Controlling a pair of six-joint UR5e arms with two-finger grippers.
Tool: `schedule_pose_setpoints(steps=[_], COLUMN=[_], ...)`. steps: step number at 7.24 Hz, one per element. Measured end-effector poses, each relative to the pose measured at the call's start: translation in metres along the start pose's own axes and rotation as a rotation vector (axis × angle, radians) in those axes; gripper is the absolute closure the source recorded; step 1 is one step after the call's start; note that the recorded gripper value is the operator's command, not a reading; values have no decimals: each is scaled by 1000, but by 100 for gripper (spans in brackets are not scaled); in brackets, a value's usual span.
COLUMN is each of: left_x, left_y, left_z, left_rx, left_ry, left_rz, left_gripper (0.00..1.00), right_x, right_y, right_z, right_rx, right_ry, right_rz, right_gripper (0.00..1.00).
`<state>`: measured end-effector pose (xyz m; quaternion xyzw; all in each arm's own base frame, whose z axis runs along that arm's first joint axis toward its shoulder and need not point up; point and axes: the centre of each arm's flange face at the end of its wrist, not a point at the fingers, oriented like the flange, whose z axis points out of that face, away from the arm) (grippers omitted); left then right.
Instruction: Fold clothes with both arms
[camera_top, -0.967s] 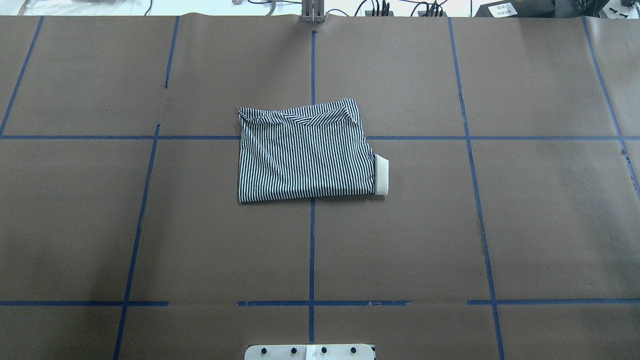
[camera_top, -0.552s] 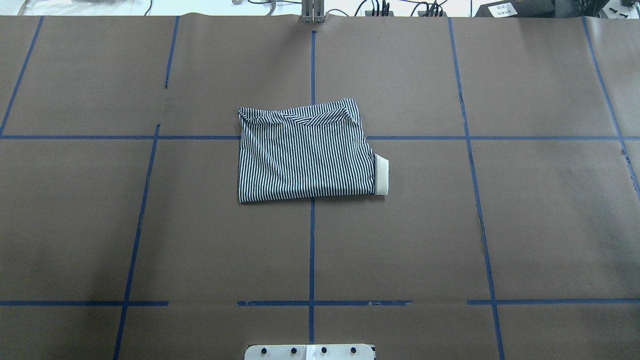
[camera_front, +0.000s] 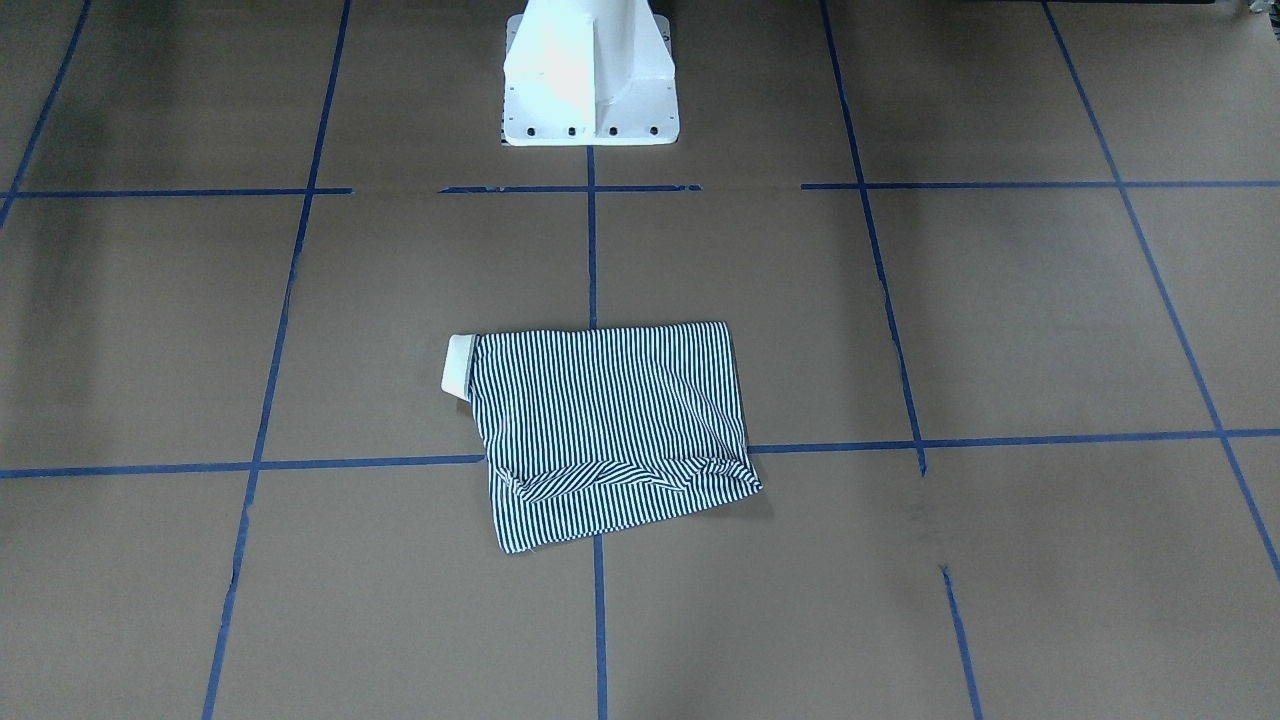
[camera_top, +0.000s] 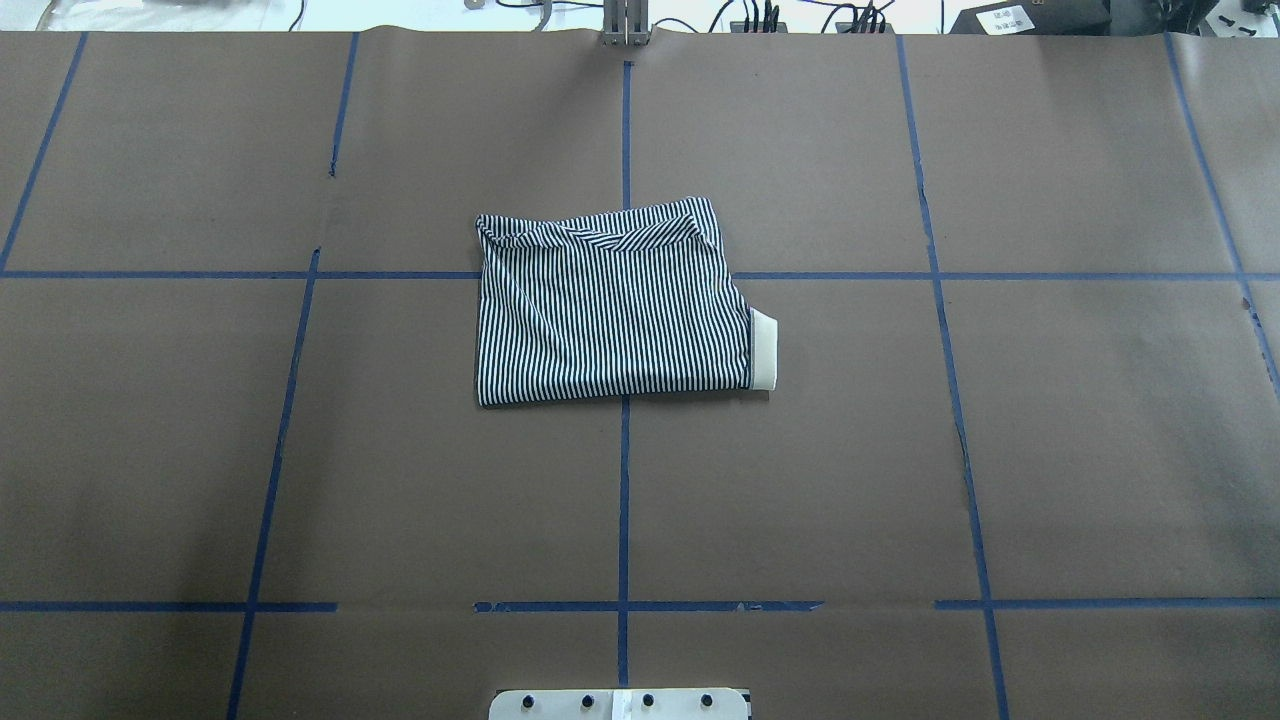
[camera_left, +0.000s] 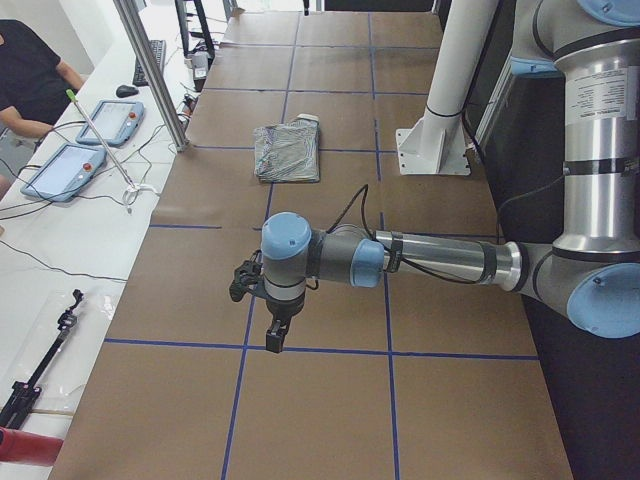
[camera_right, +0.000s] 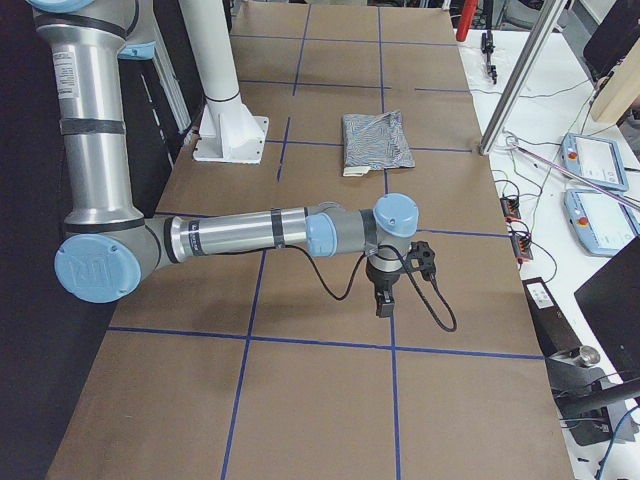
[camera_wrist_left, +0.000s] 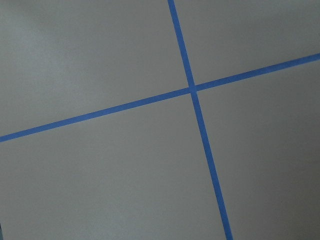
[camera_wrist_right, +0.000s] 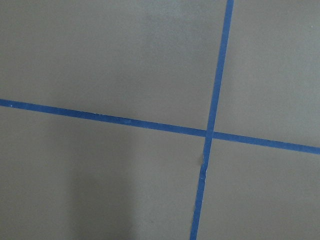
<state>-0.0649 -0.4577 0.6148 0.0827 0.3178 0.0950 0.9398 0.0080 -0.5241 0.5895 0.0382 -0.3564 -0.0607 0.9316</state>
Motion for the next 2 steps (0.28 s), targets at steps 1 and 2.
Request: schedule_pose_setpoints(steps=[1,2], left_x=[0,0], left_y=[0,-1], left_z=[0,0], left_rx=[0,1], left_ry=[0,0], left_rz=[1,2], left_gripper=[0,0], right_x=[0,0], right_y=[0,0], right_z=[0,0], right_rx=[0,0], right_ry=[0,0], right_rz=[0,0], right_gripper=[0,0])
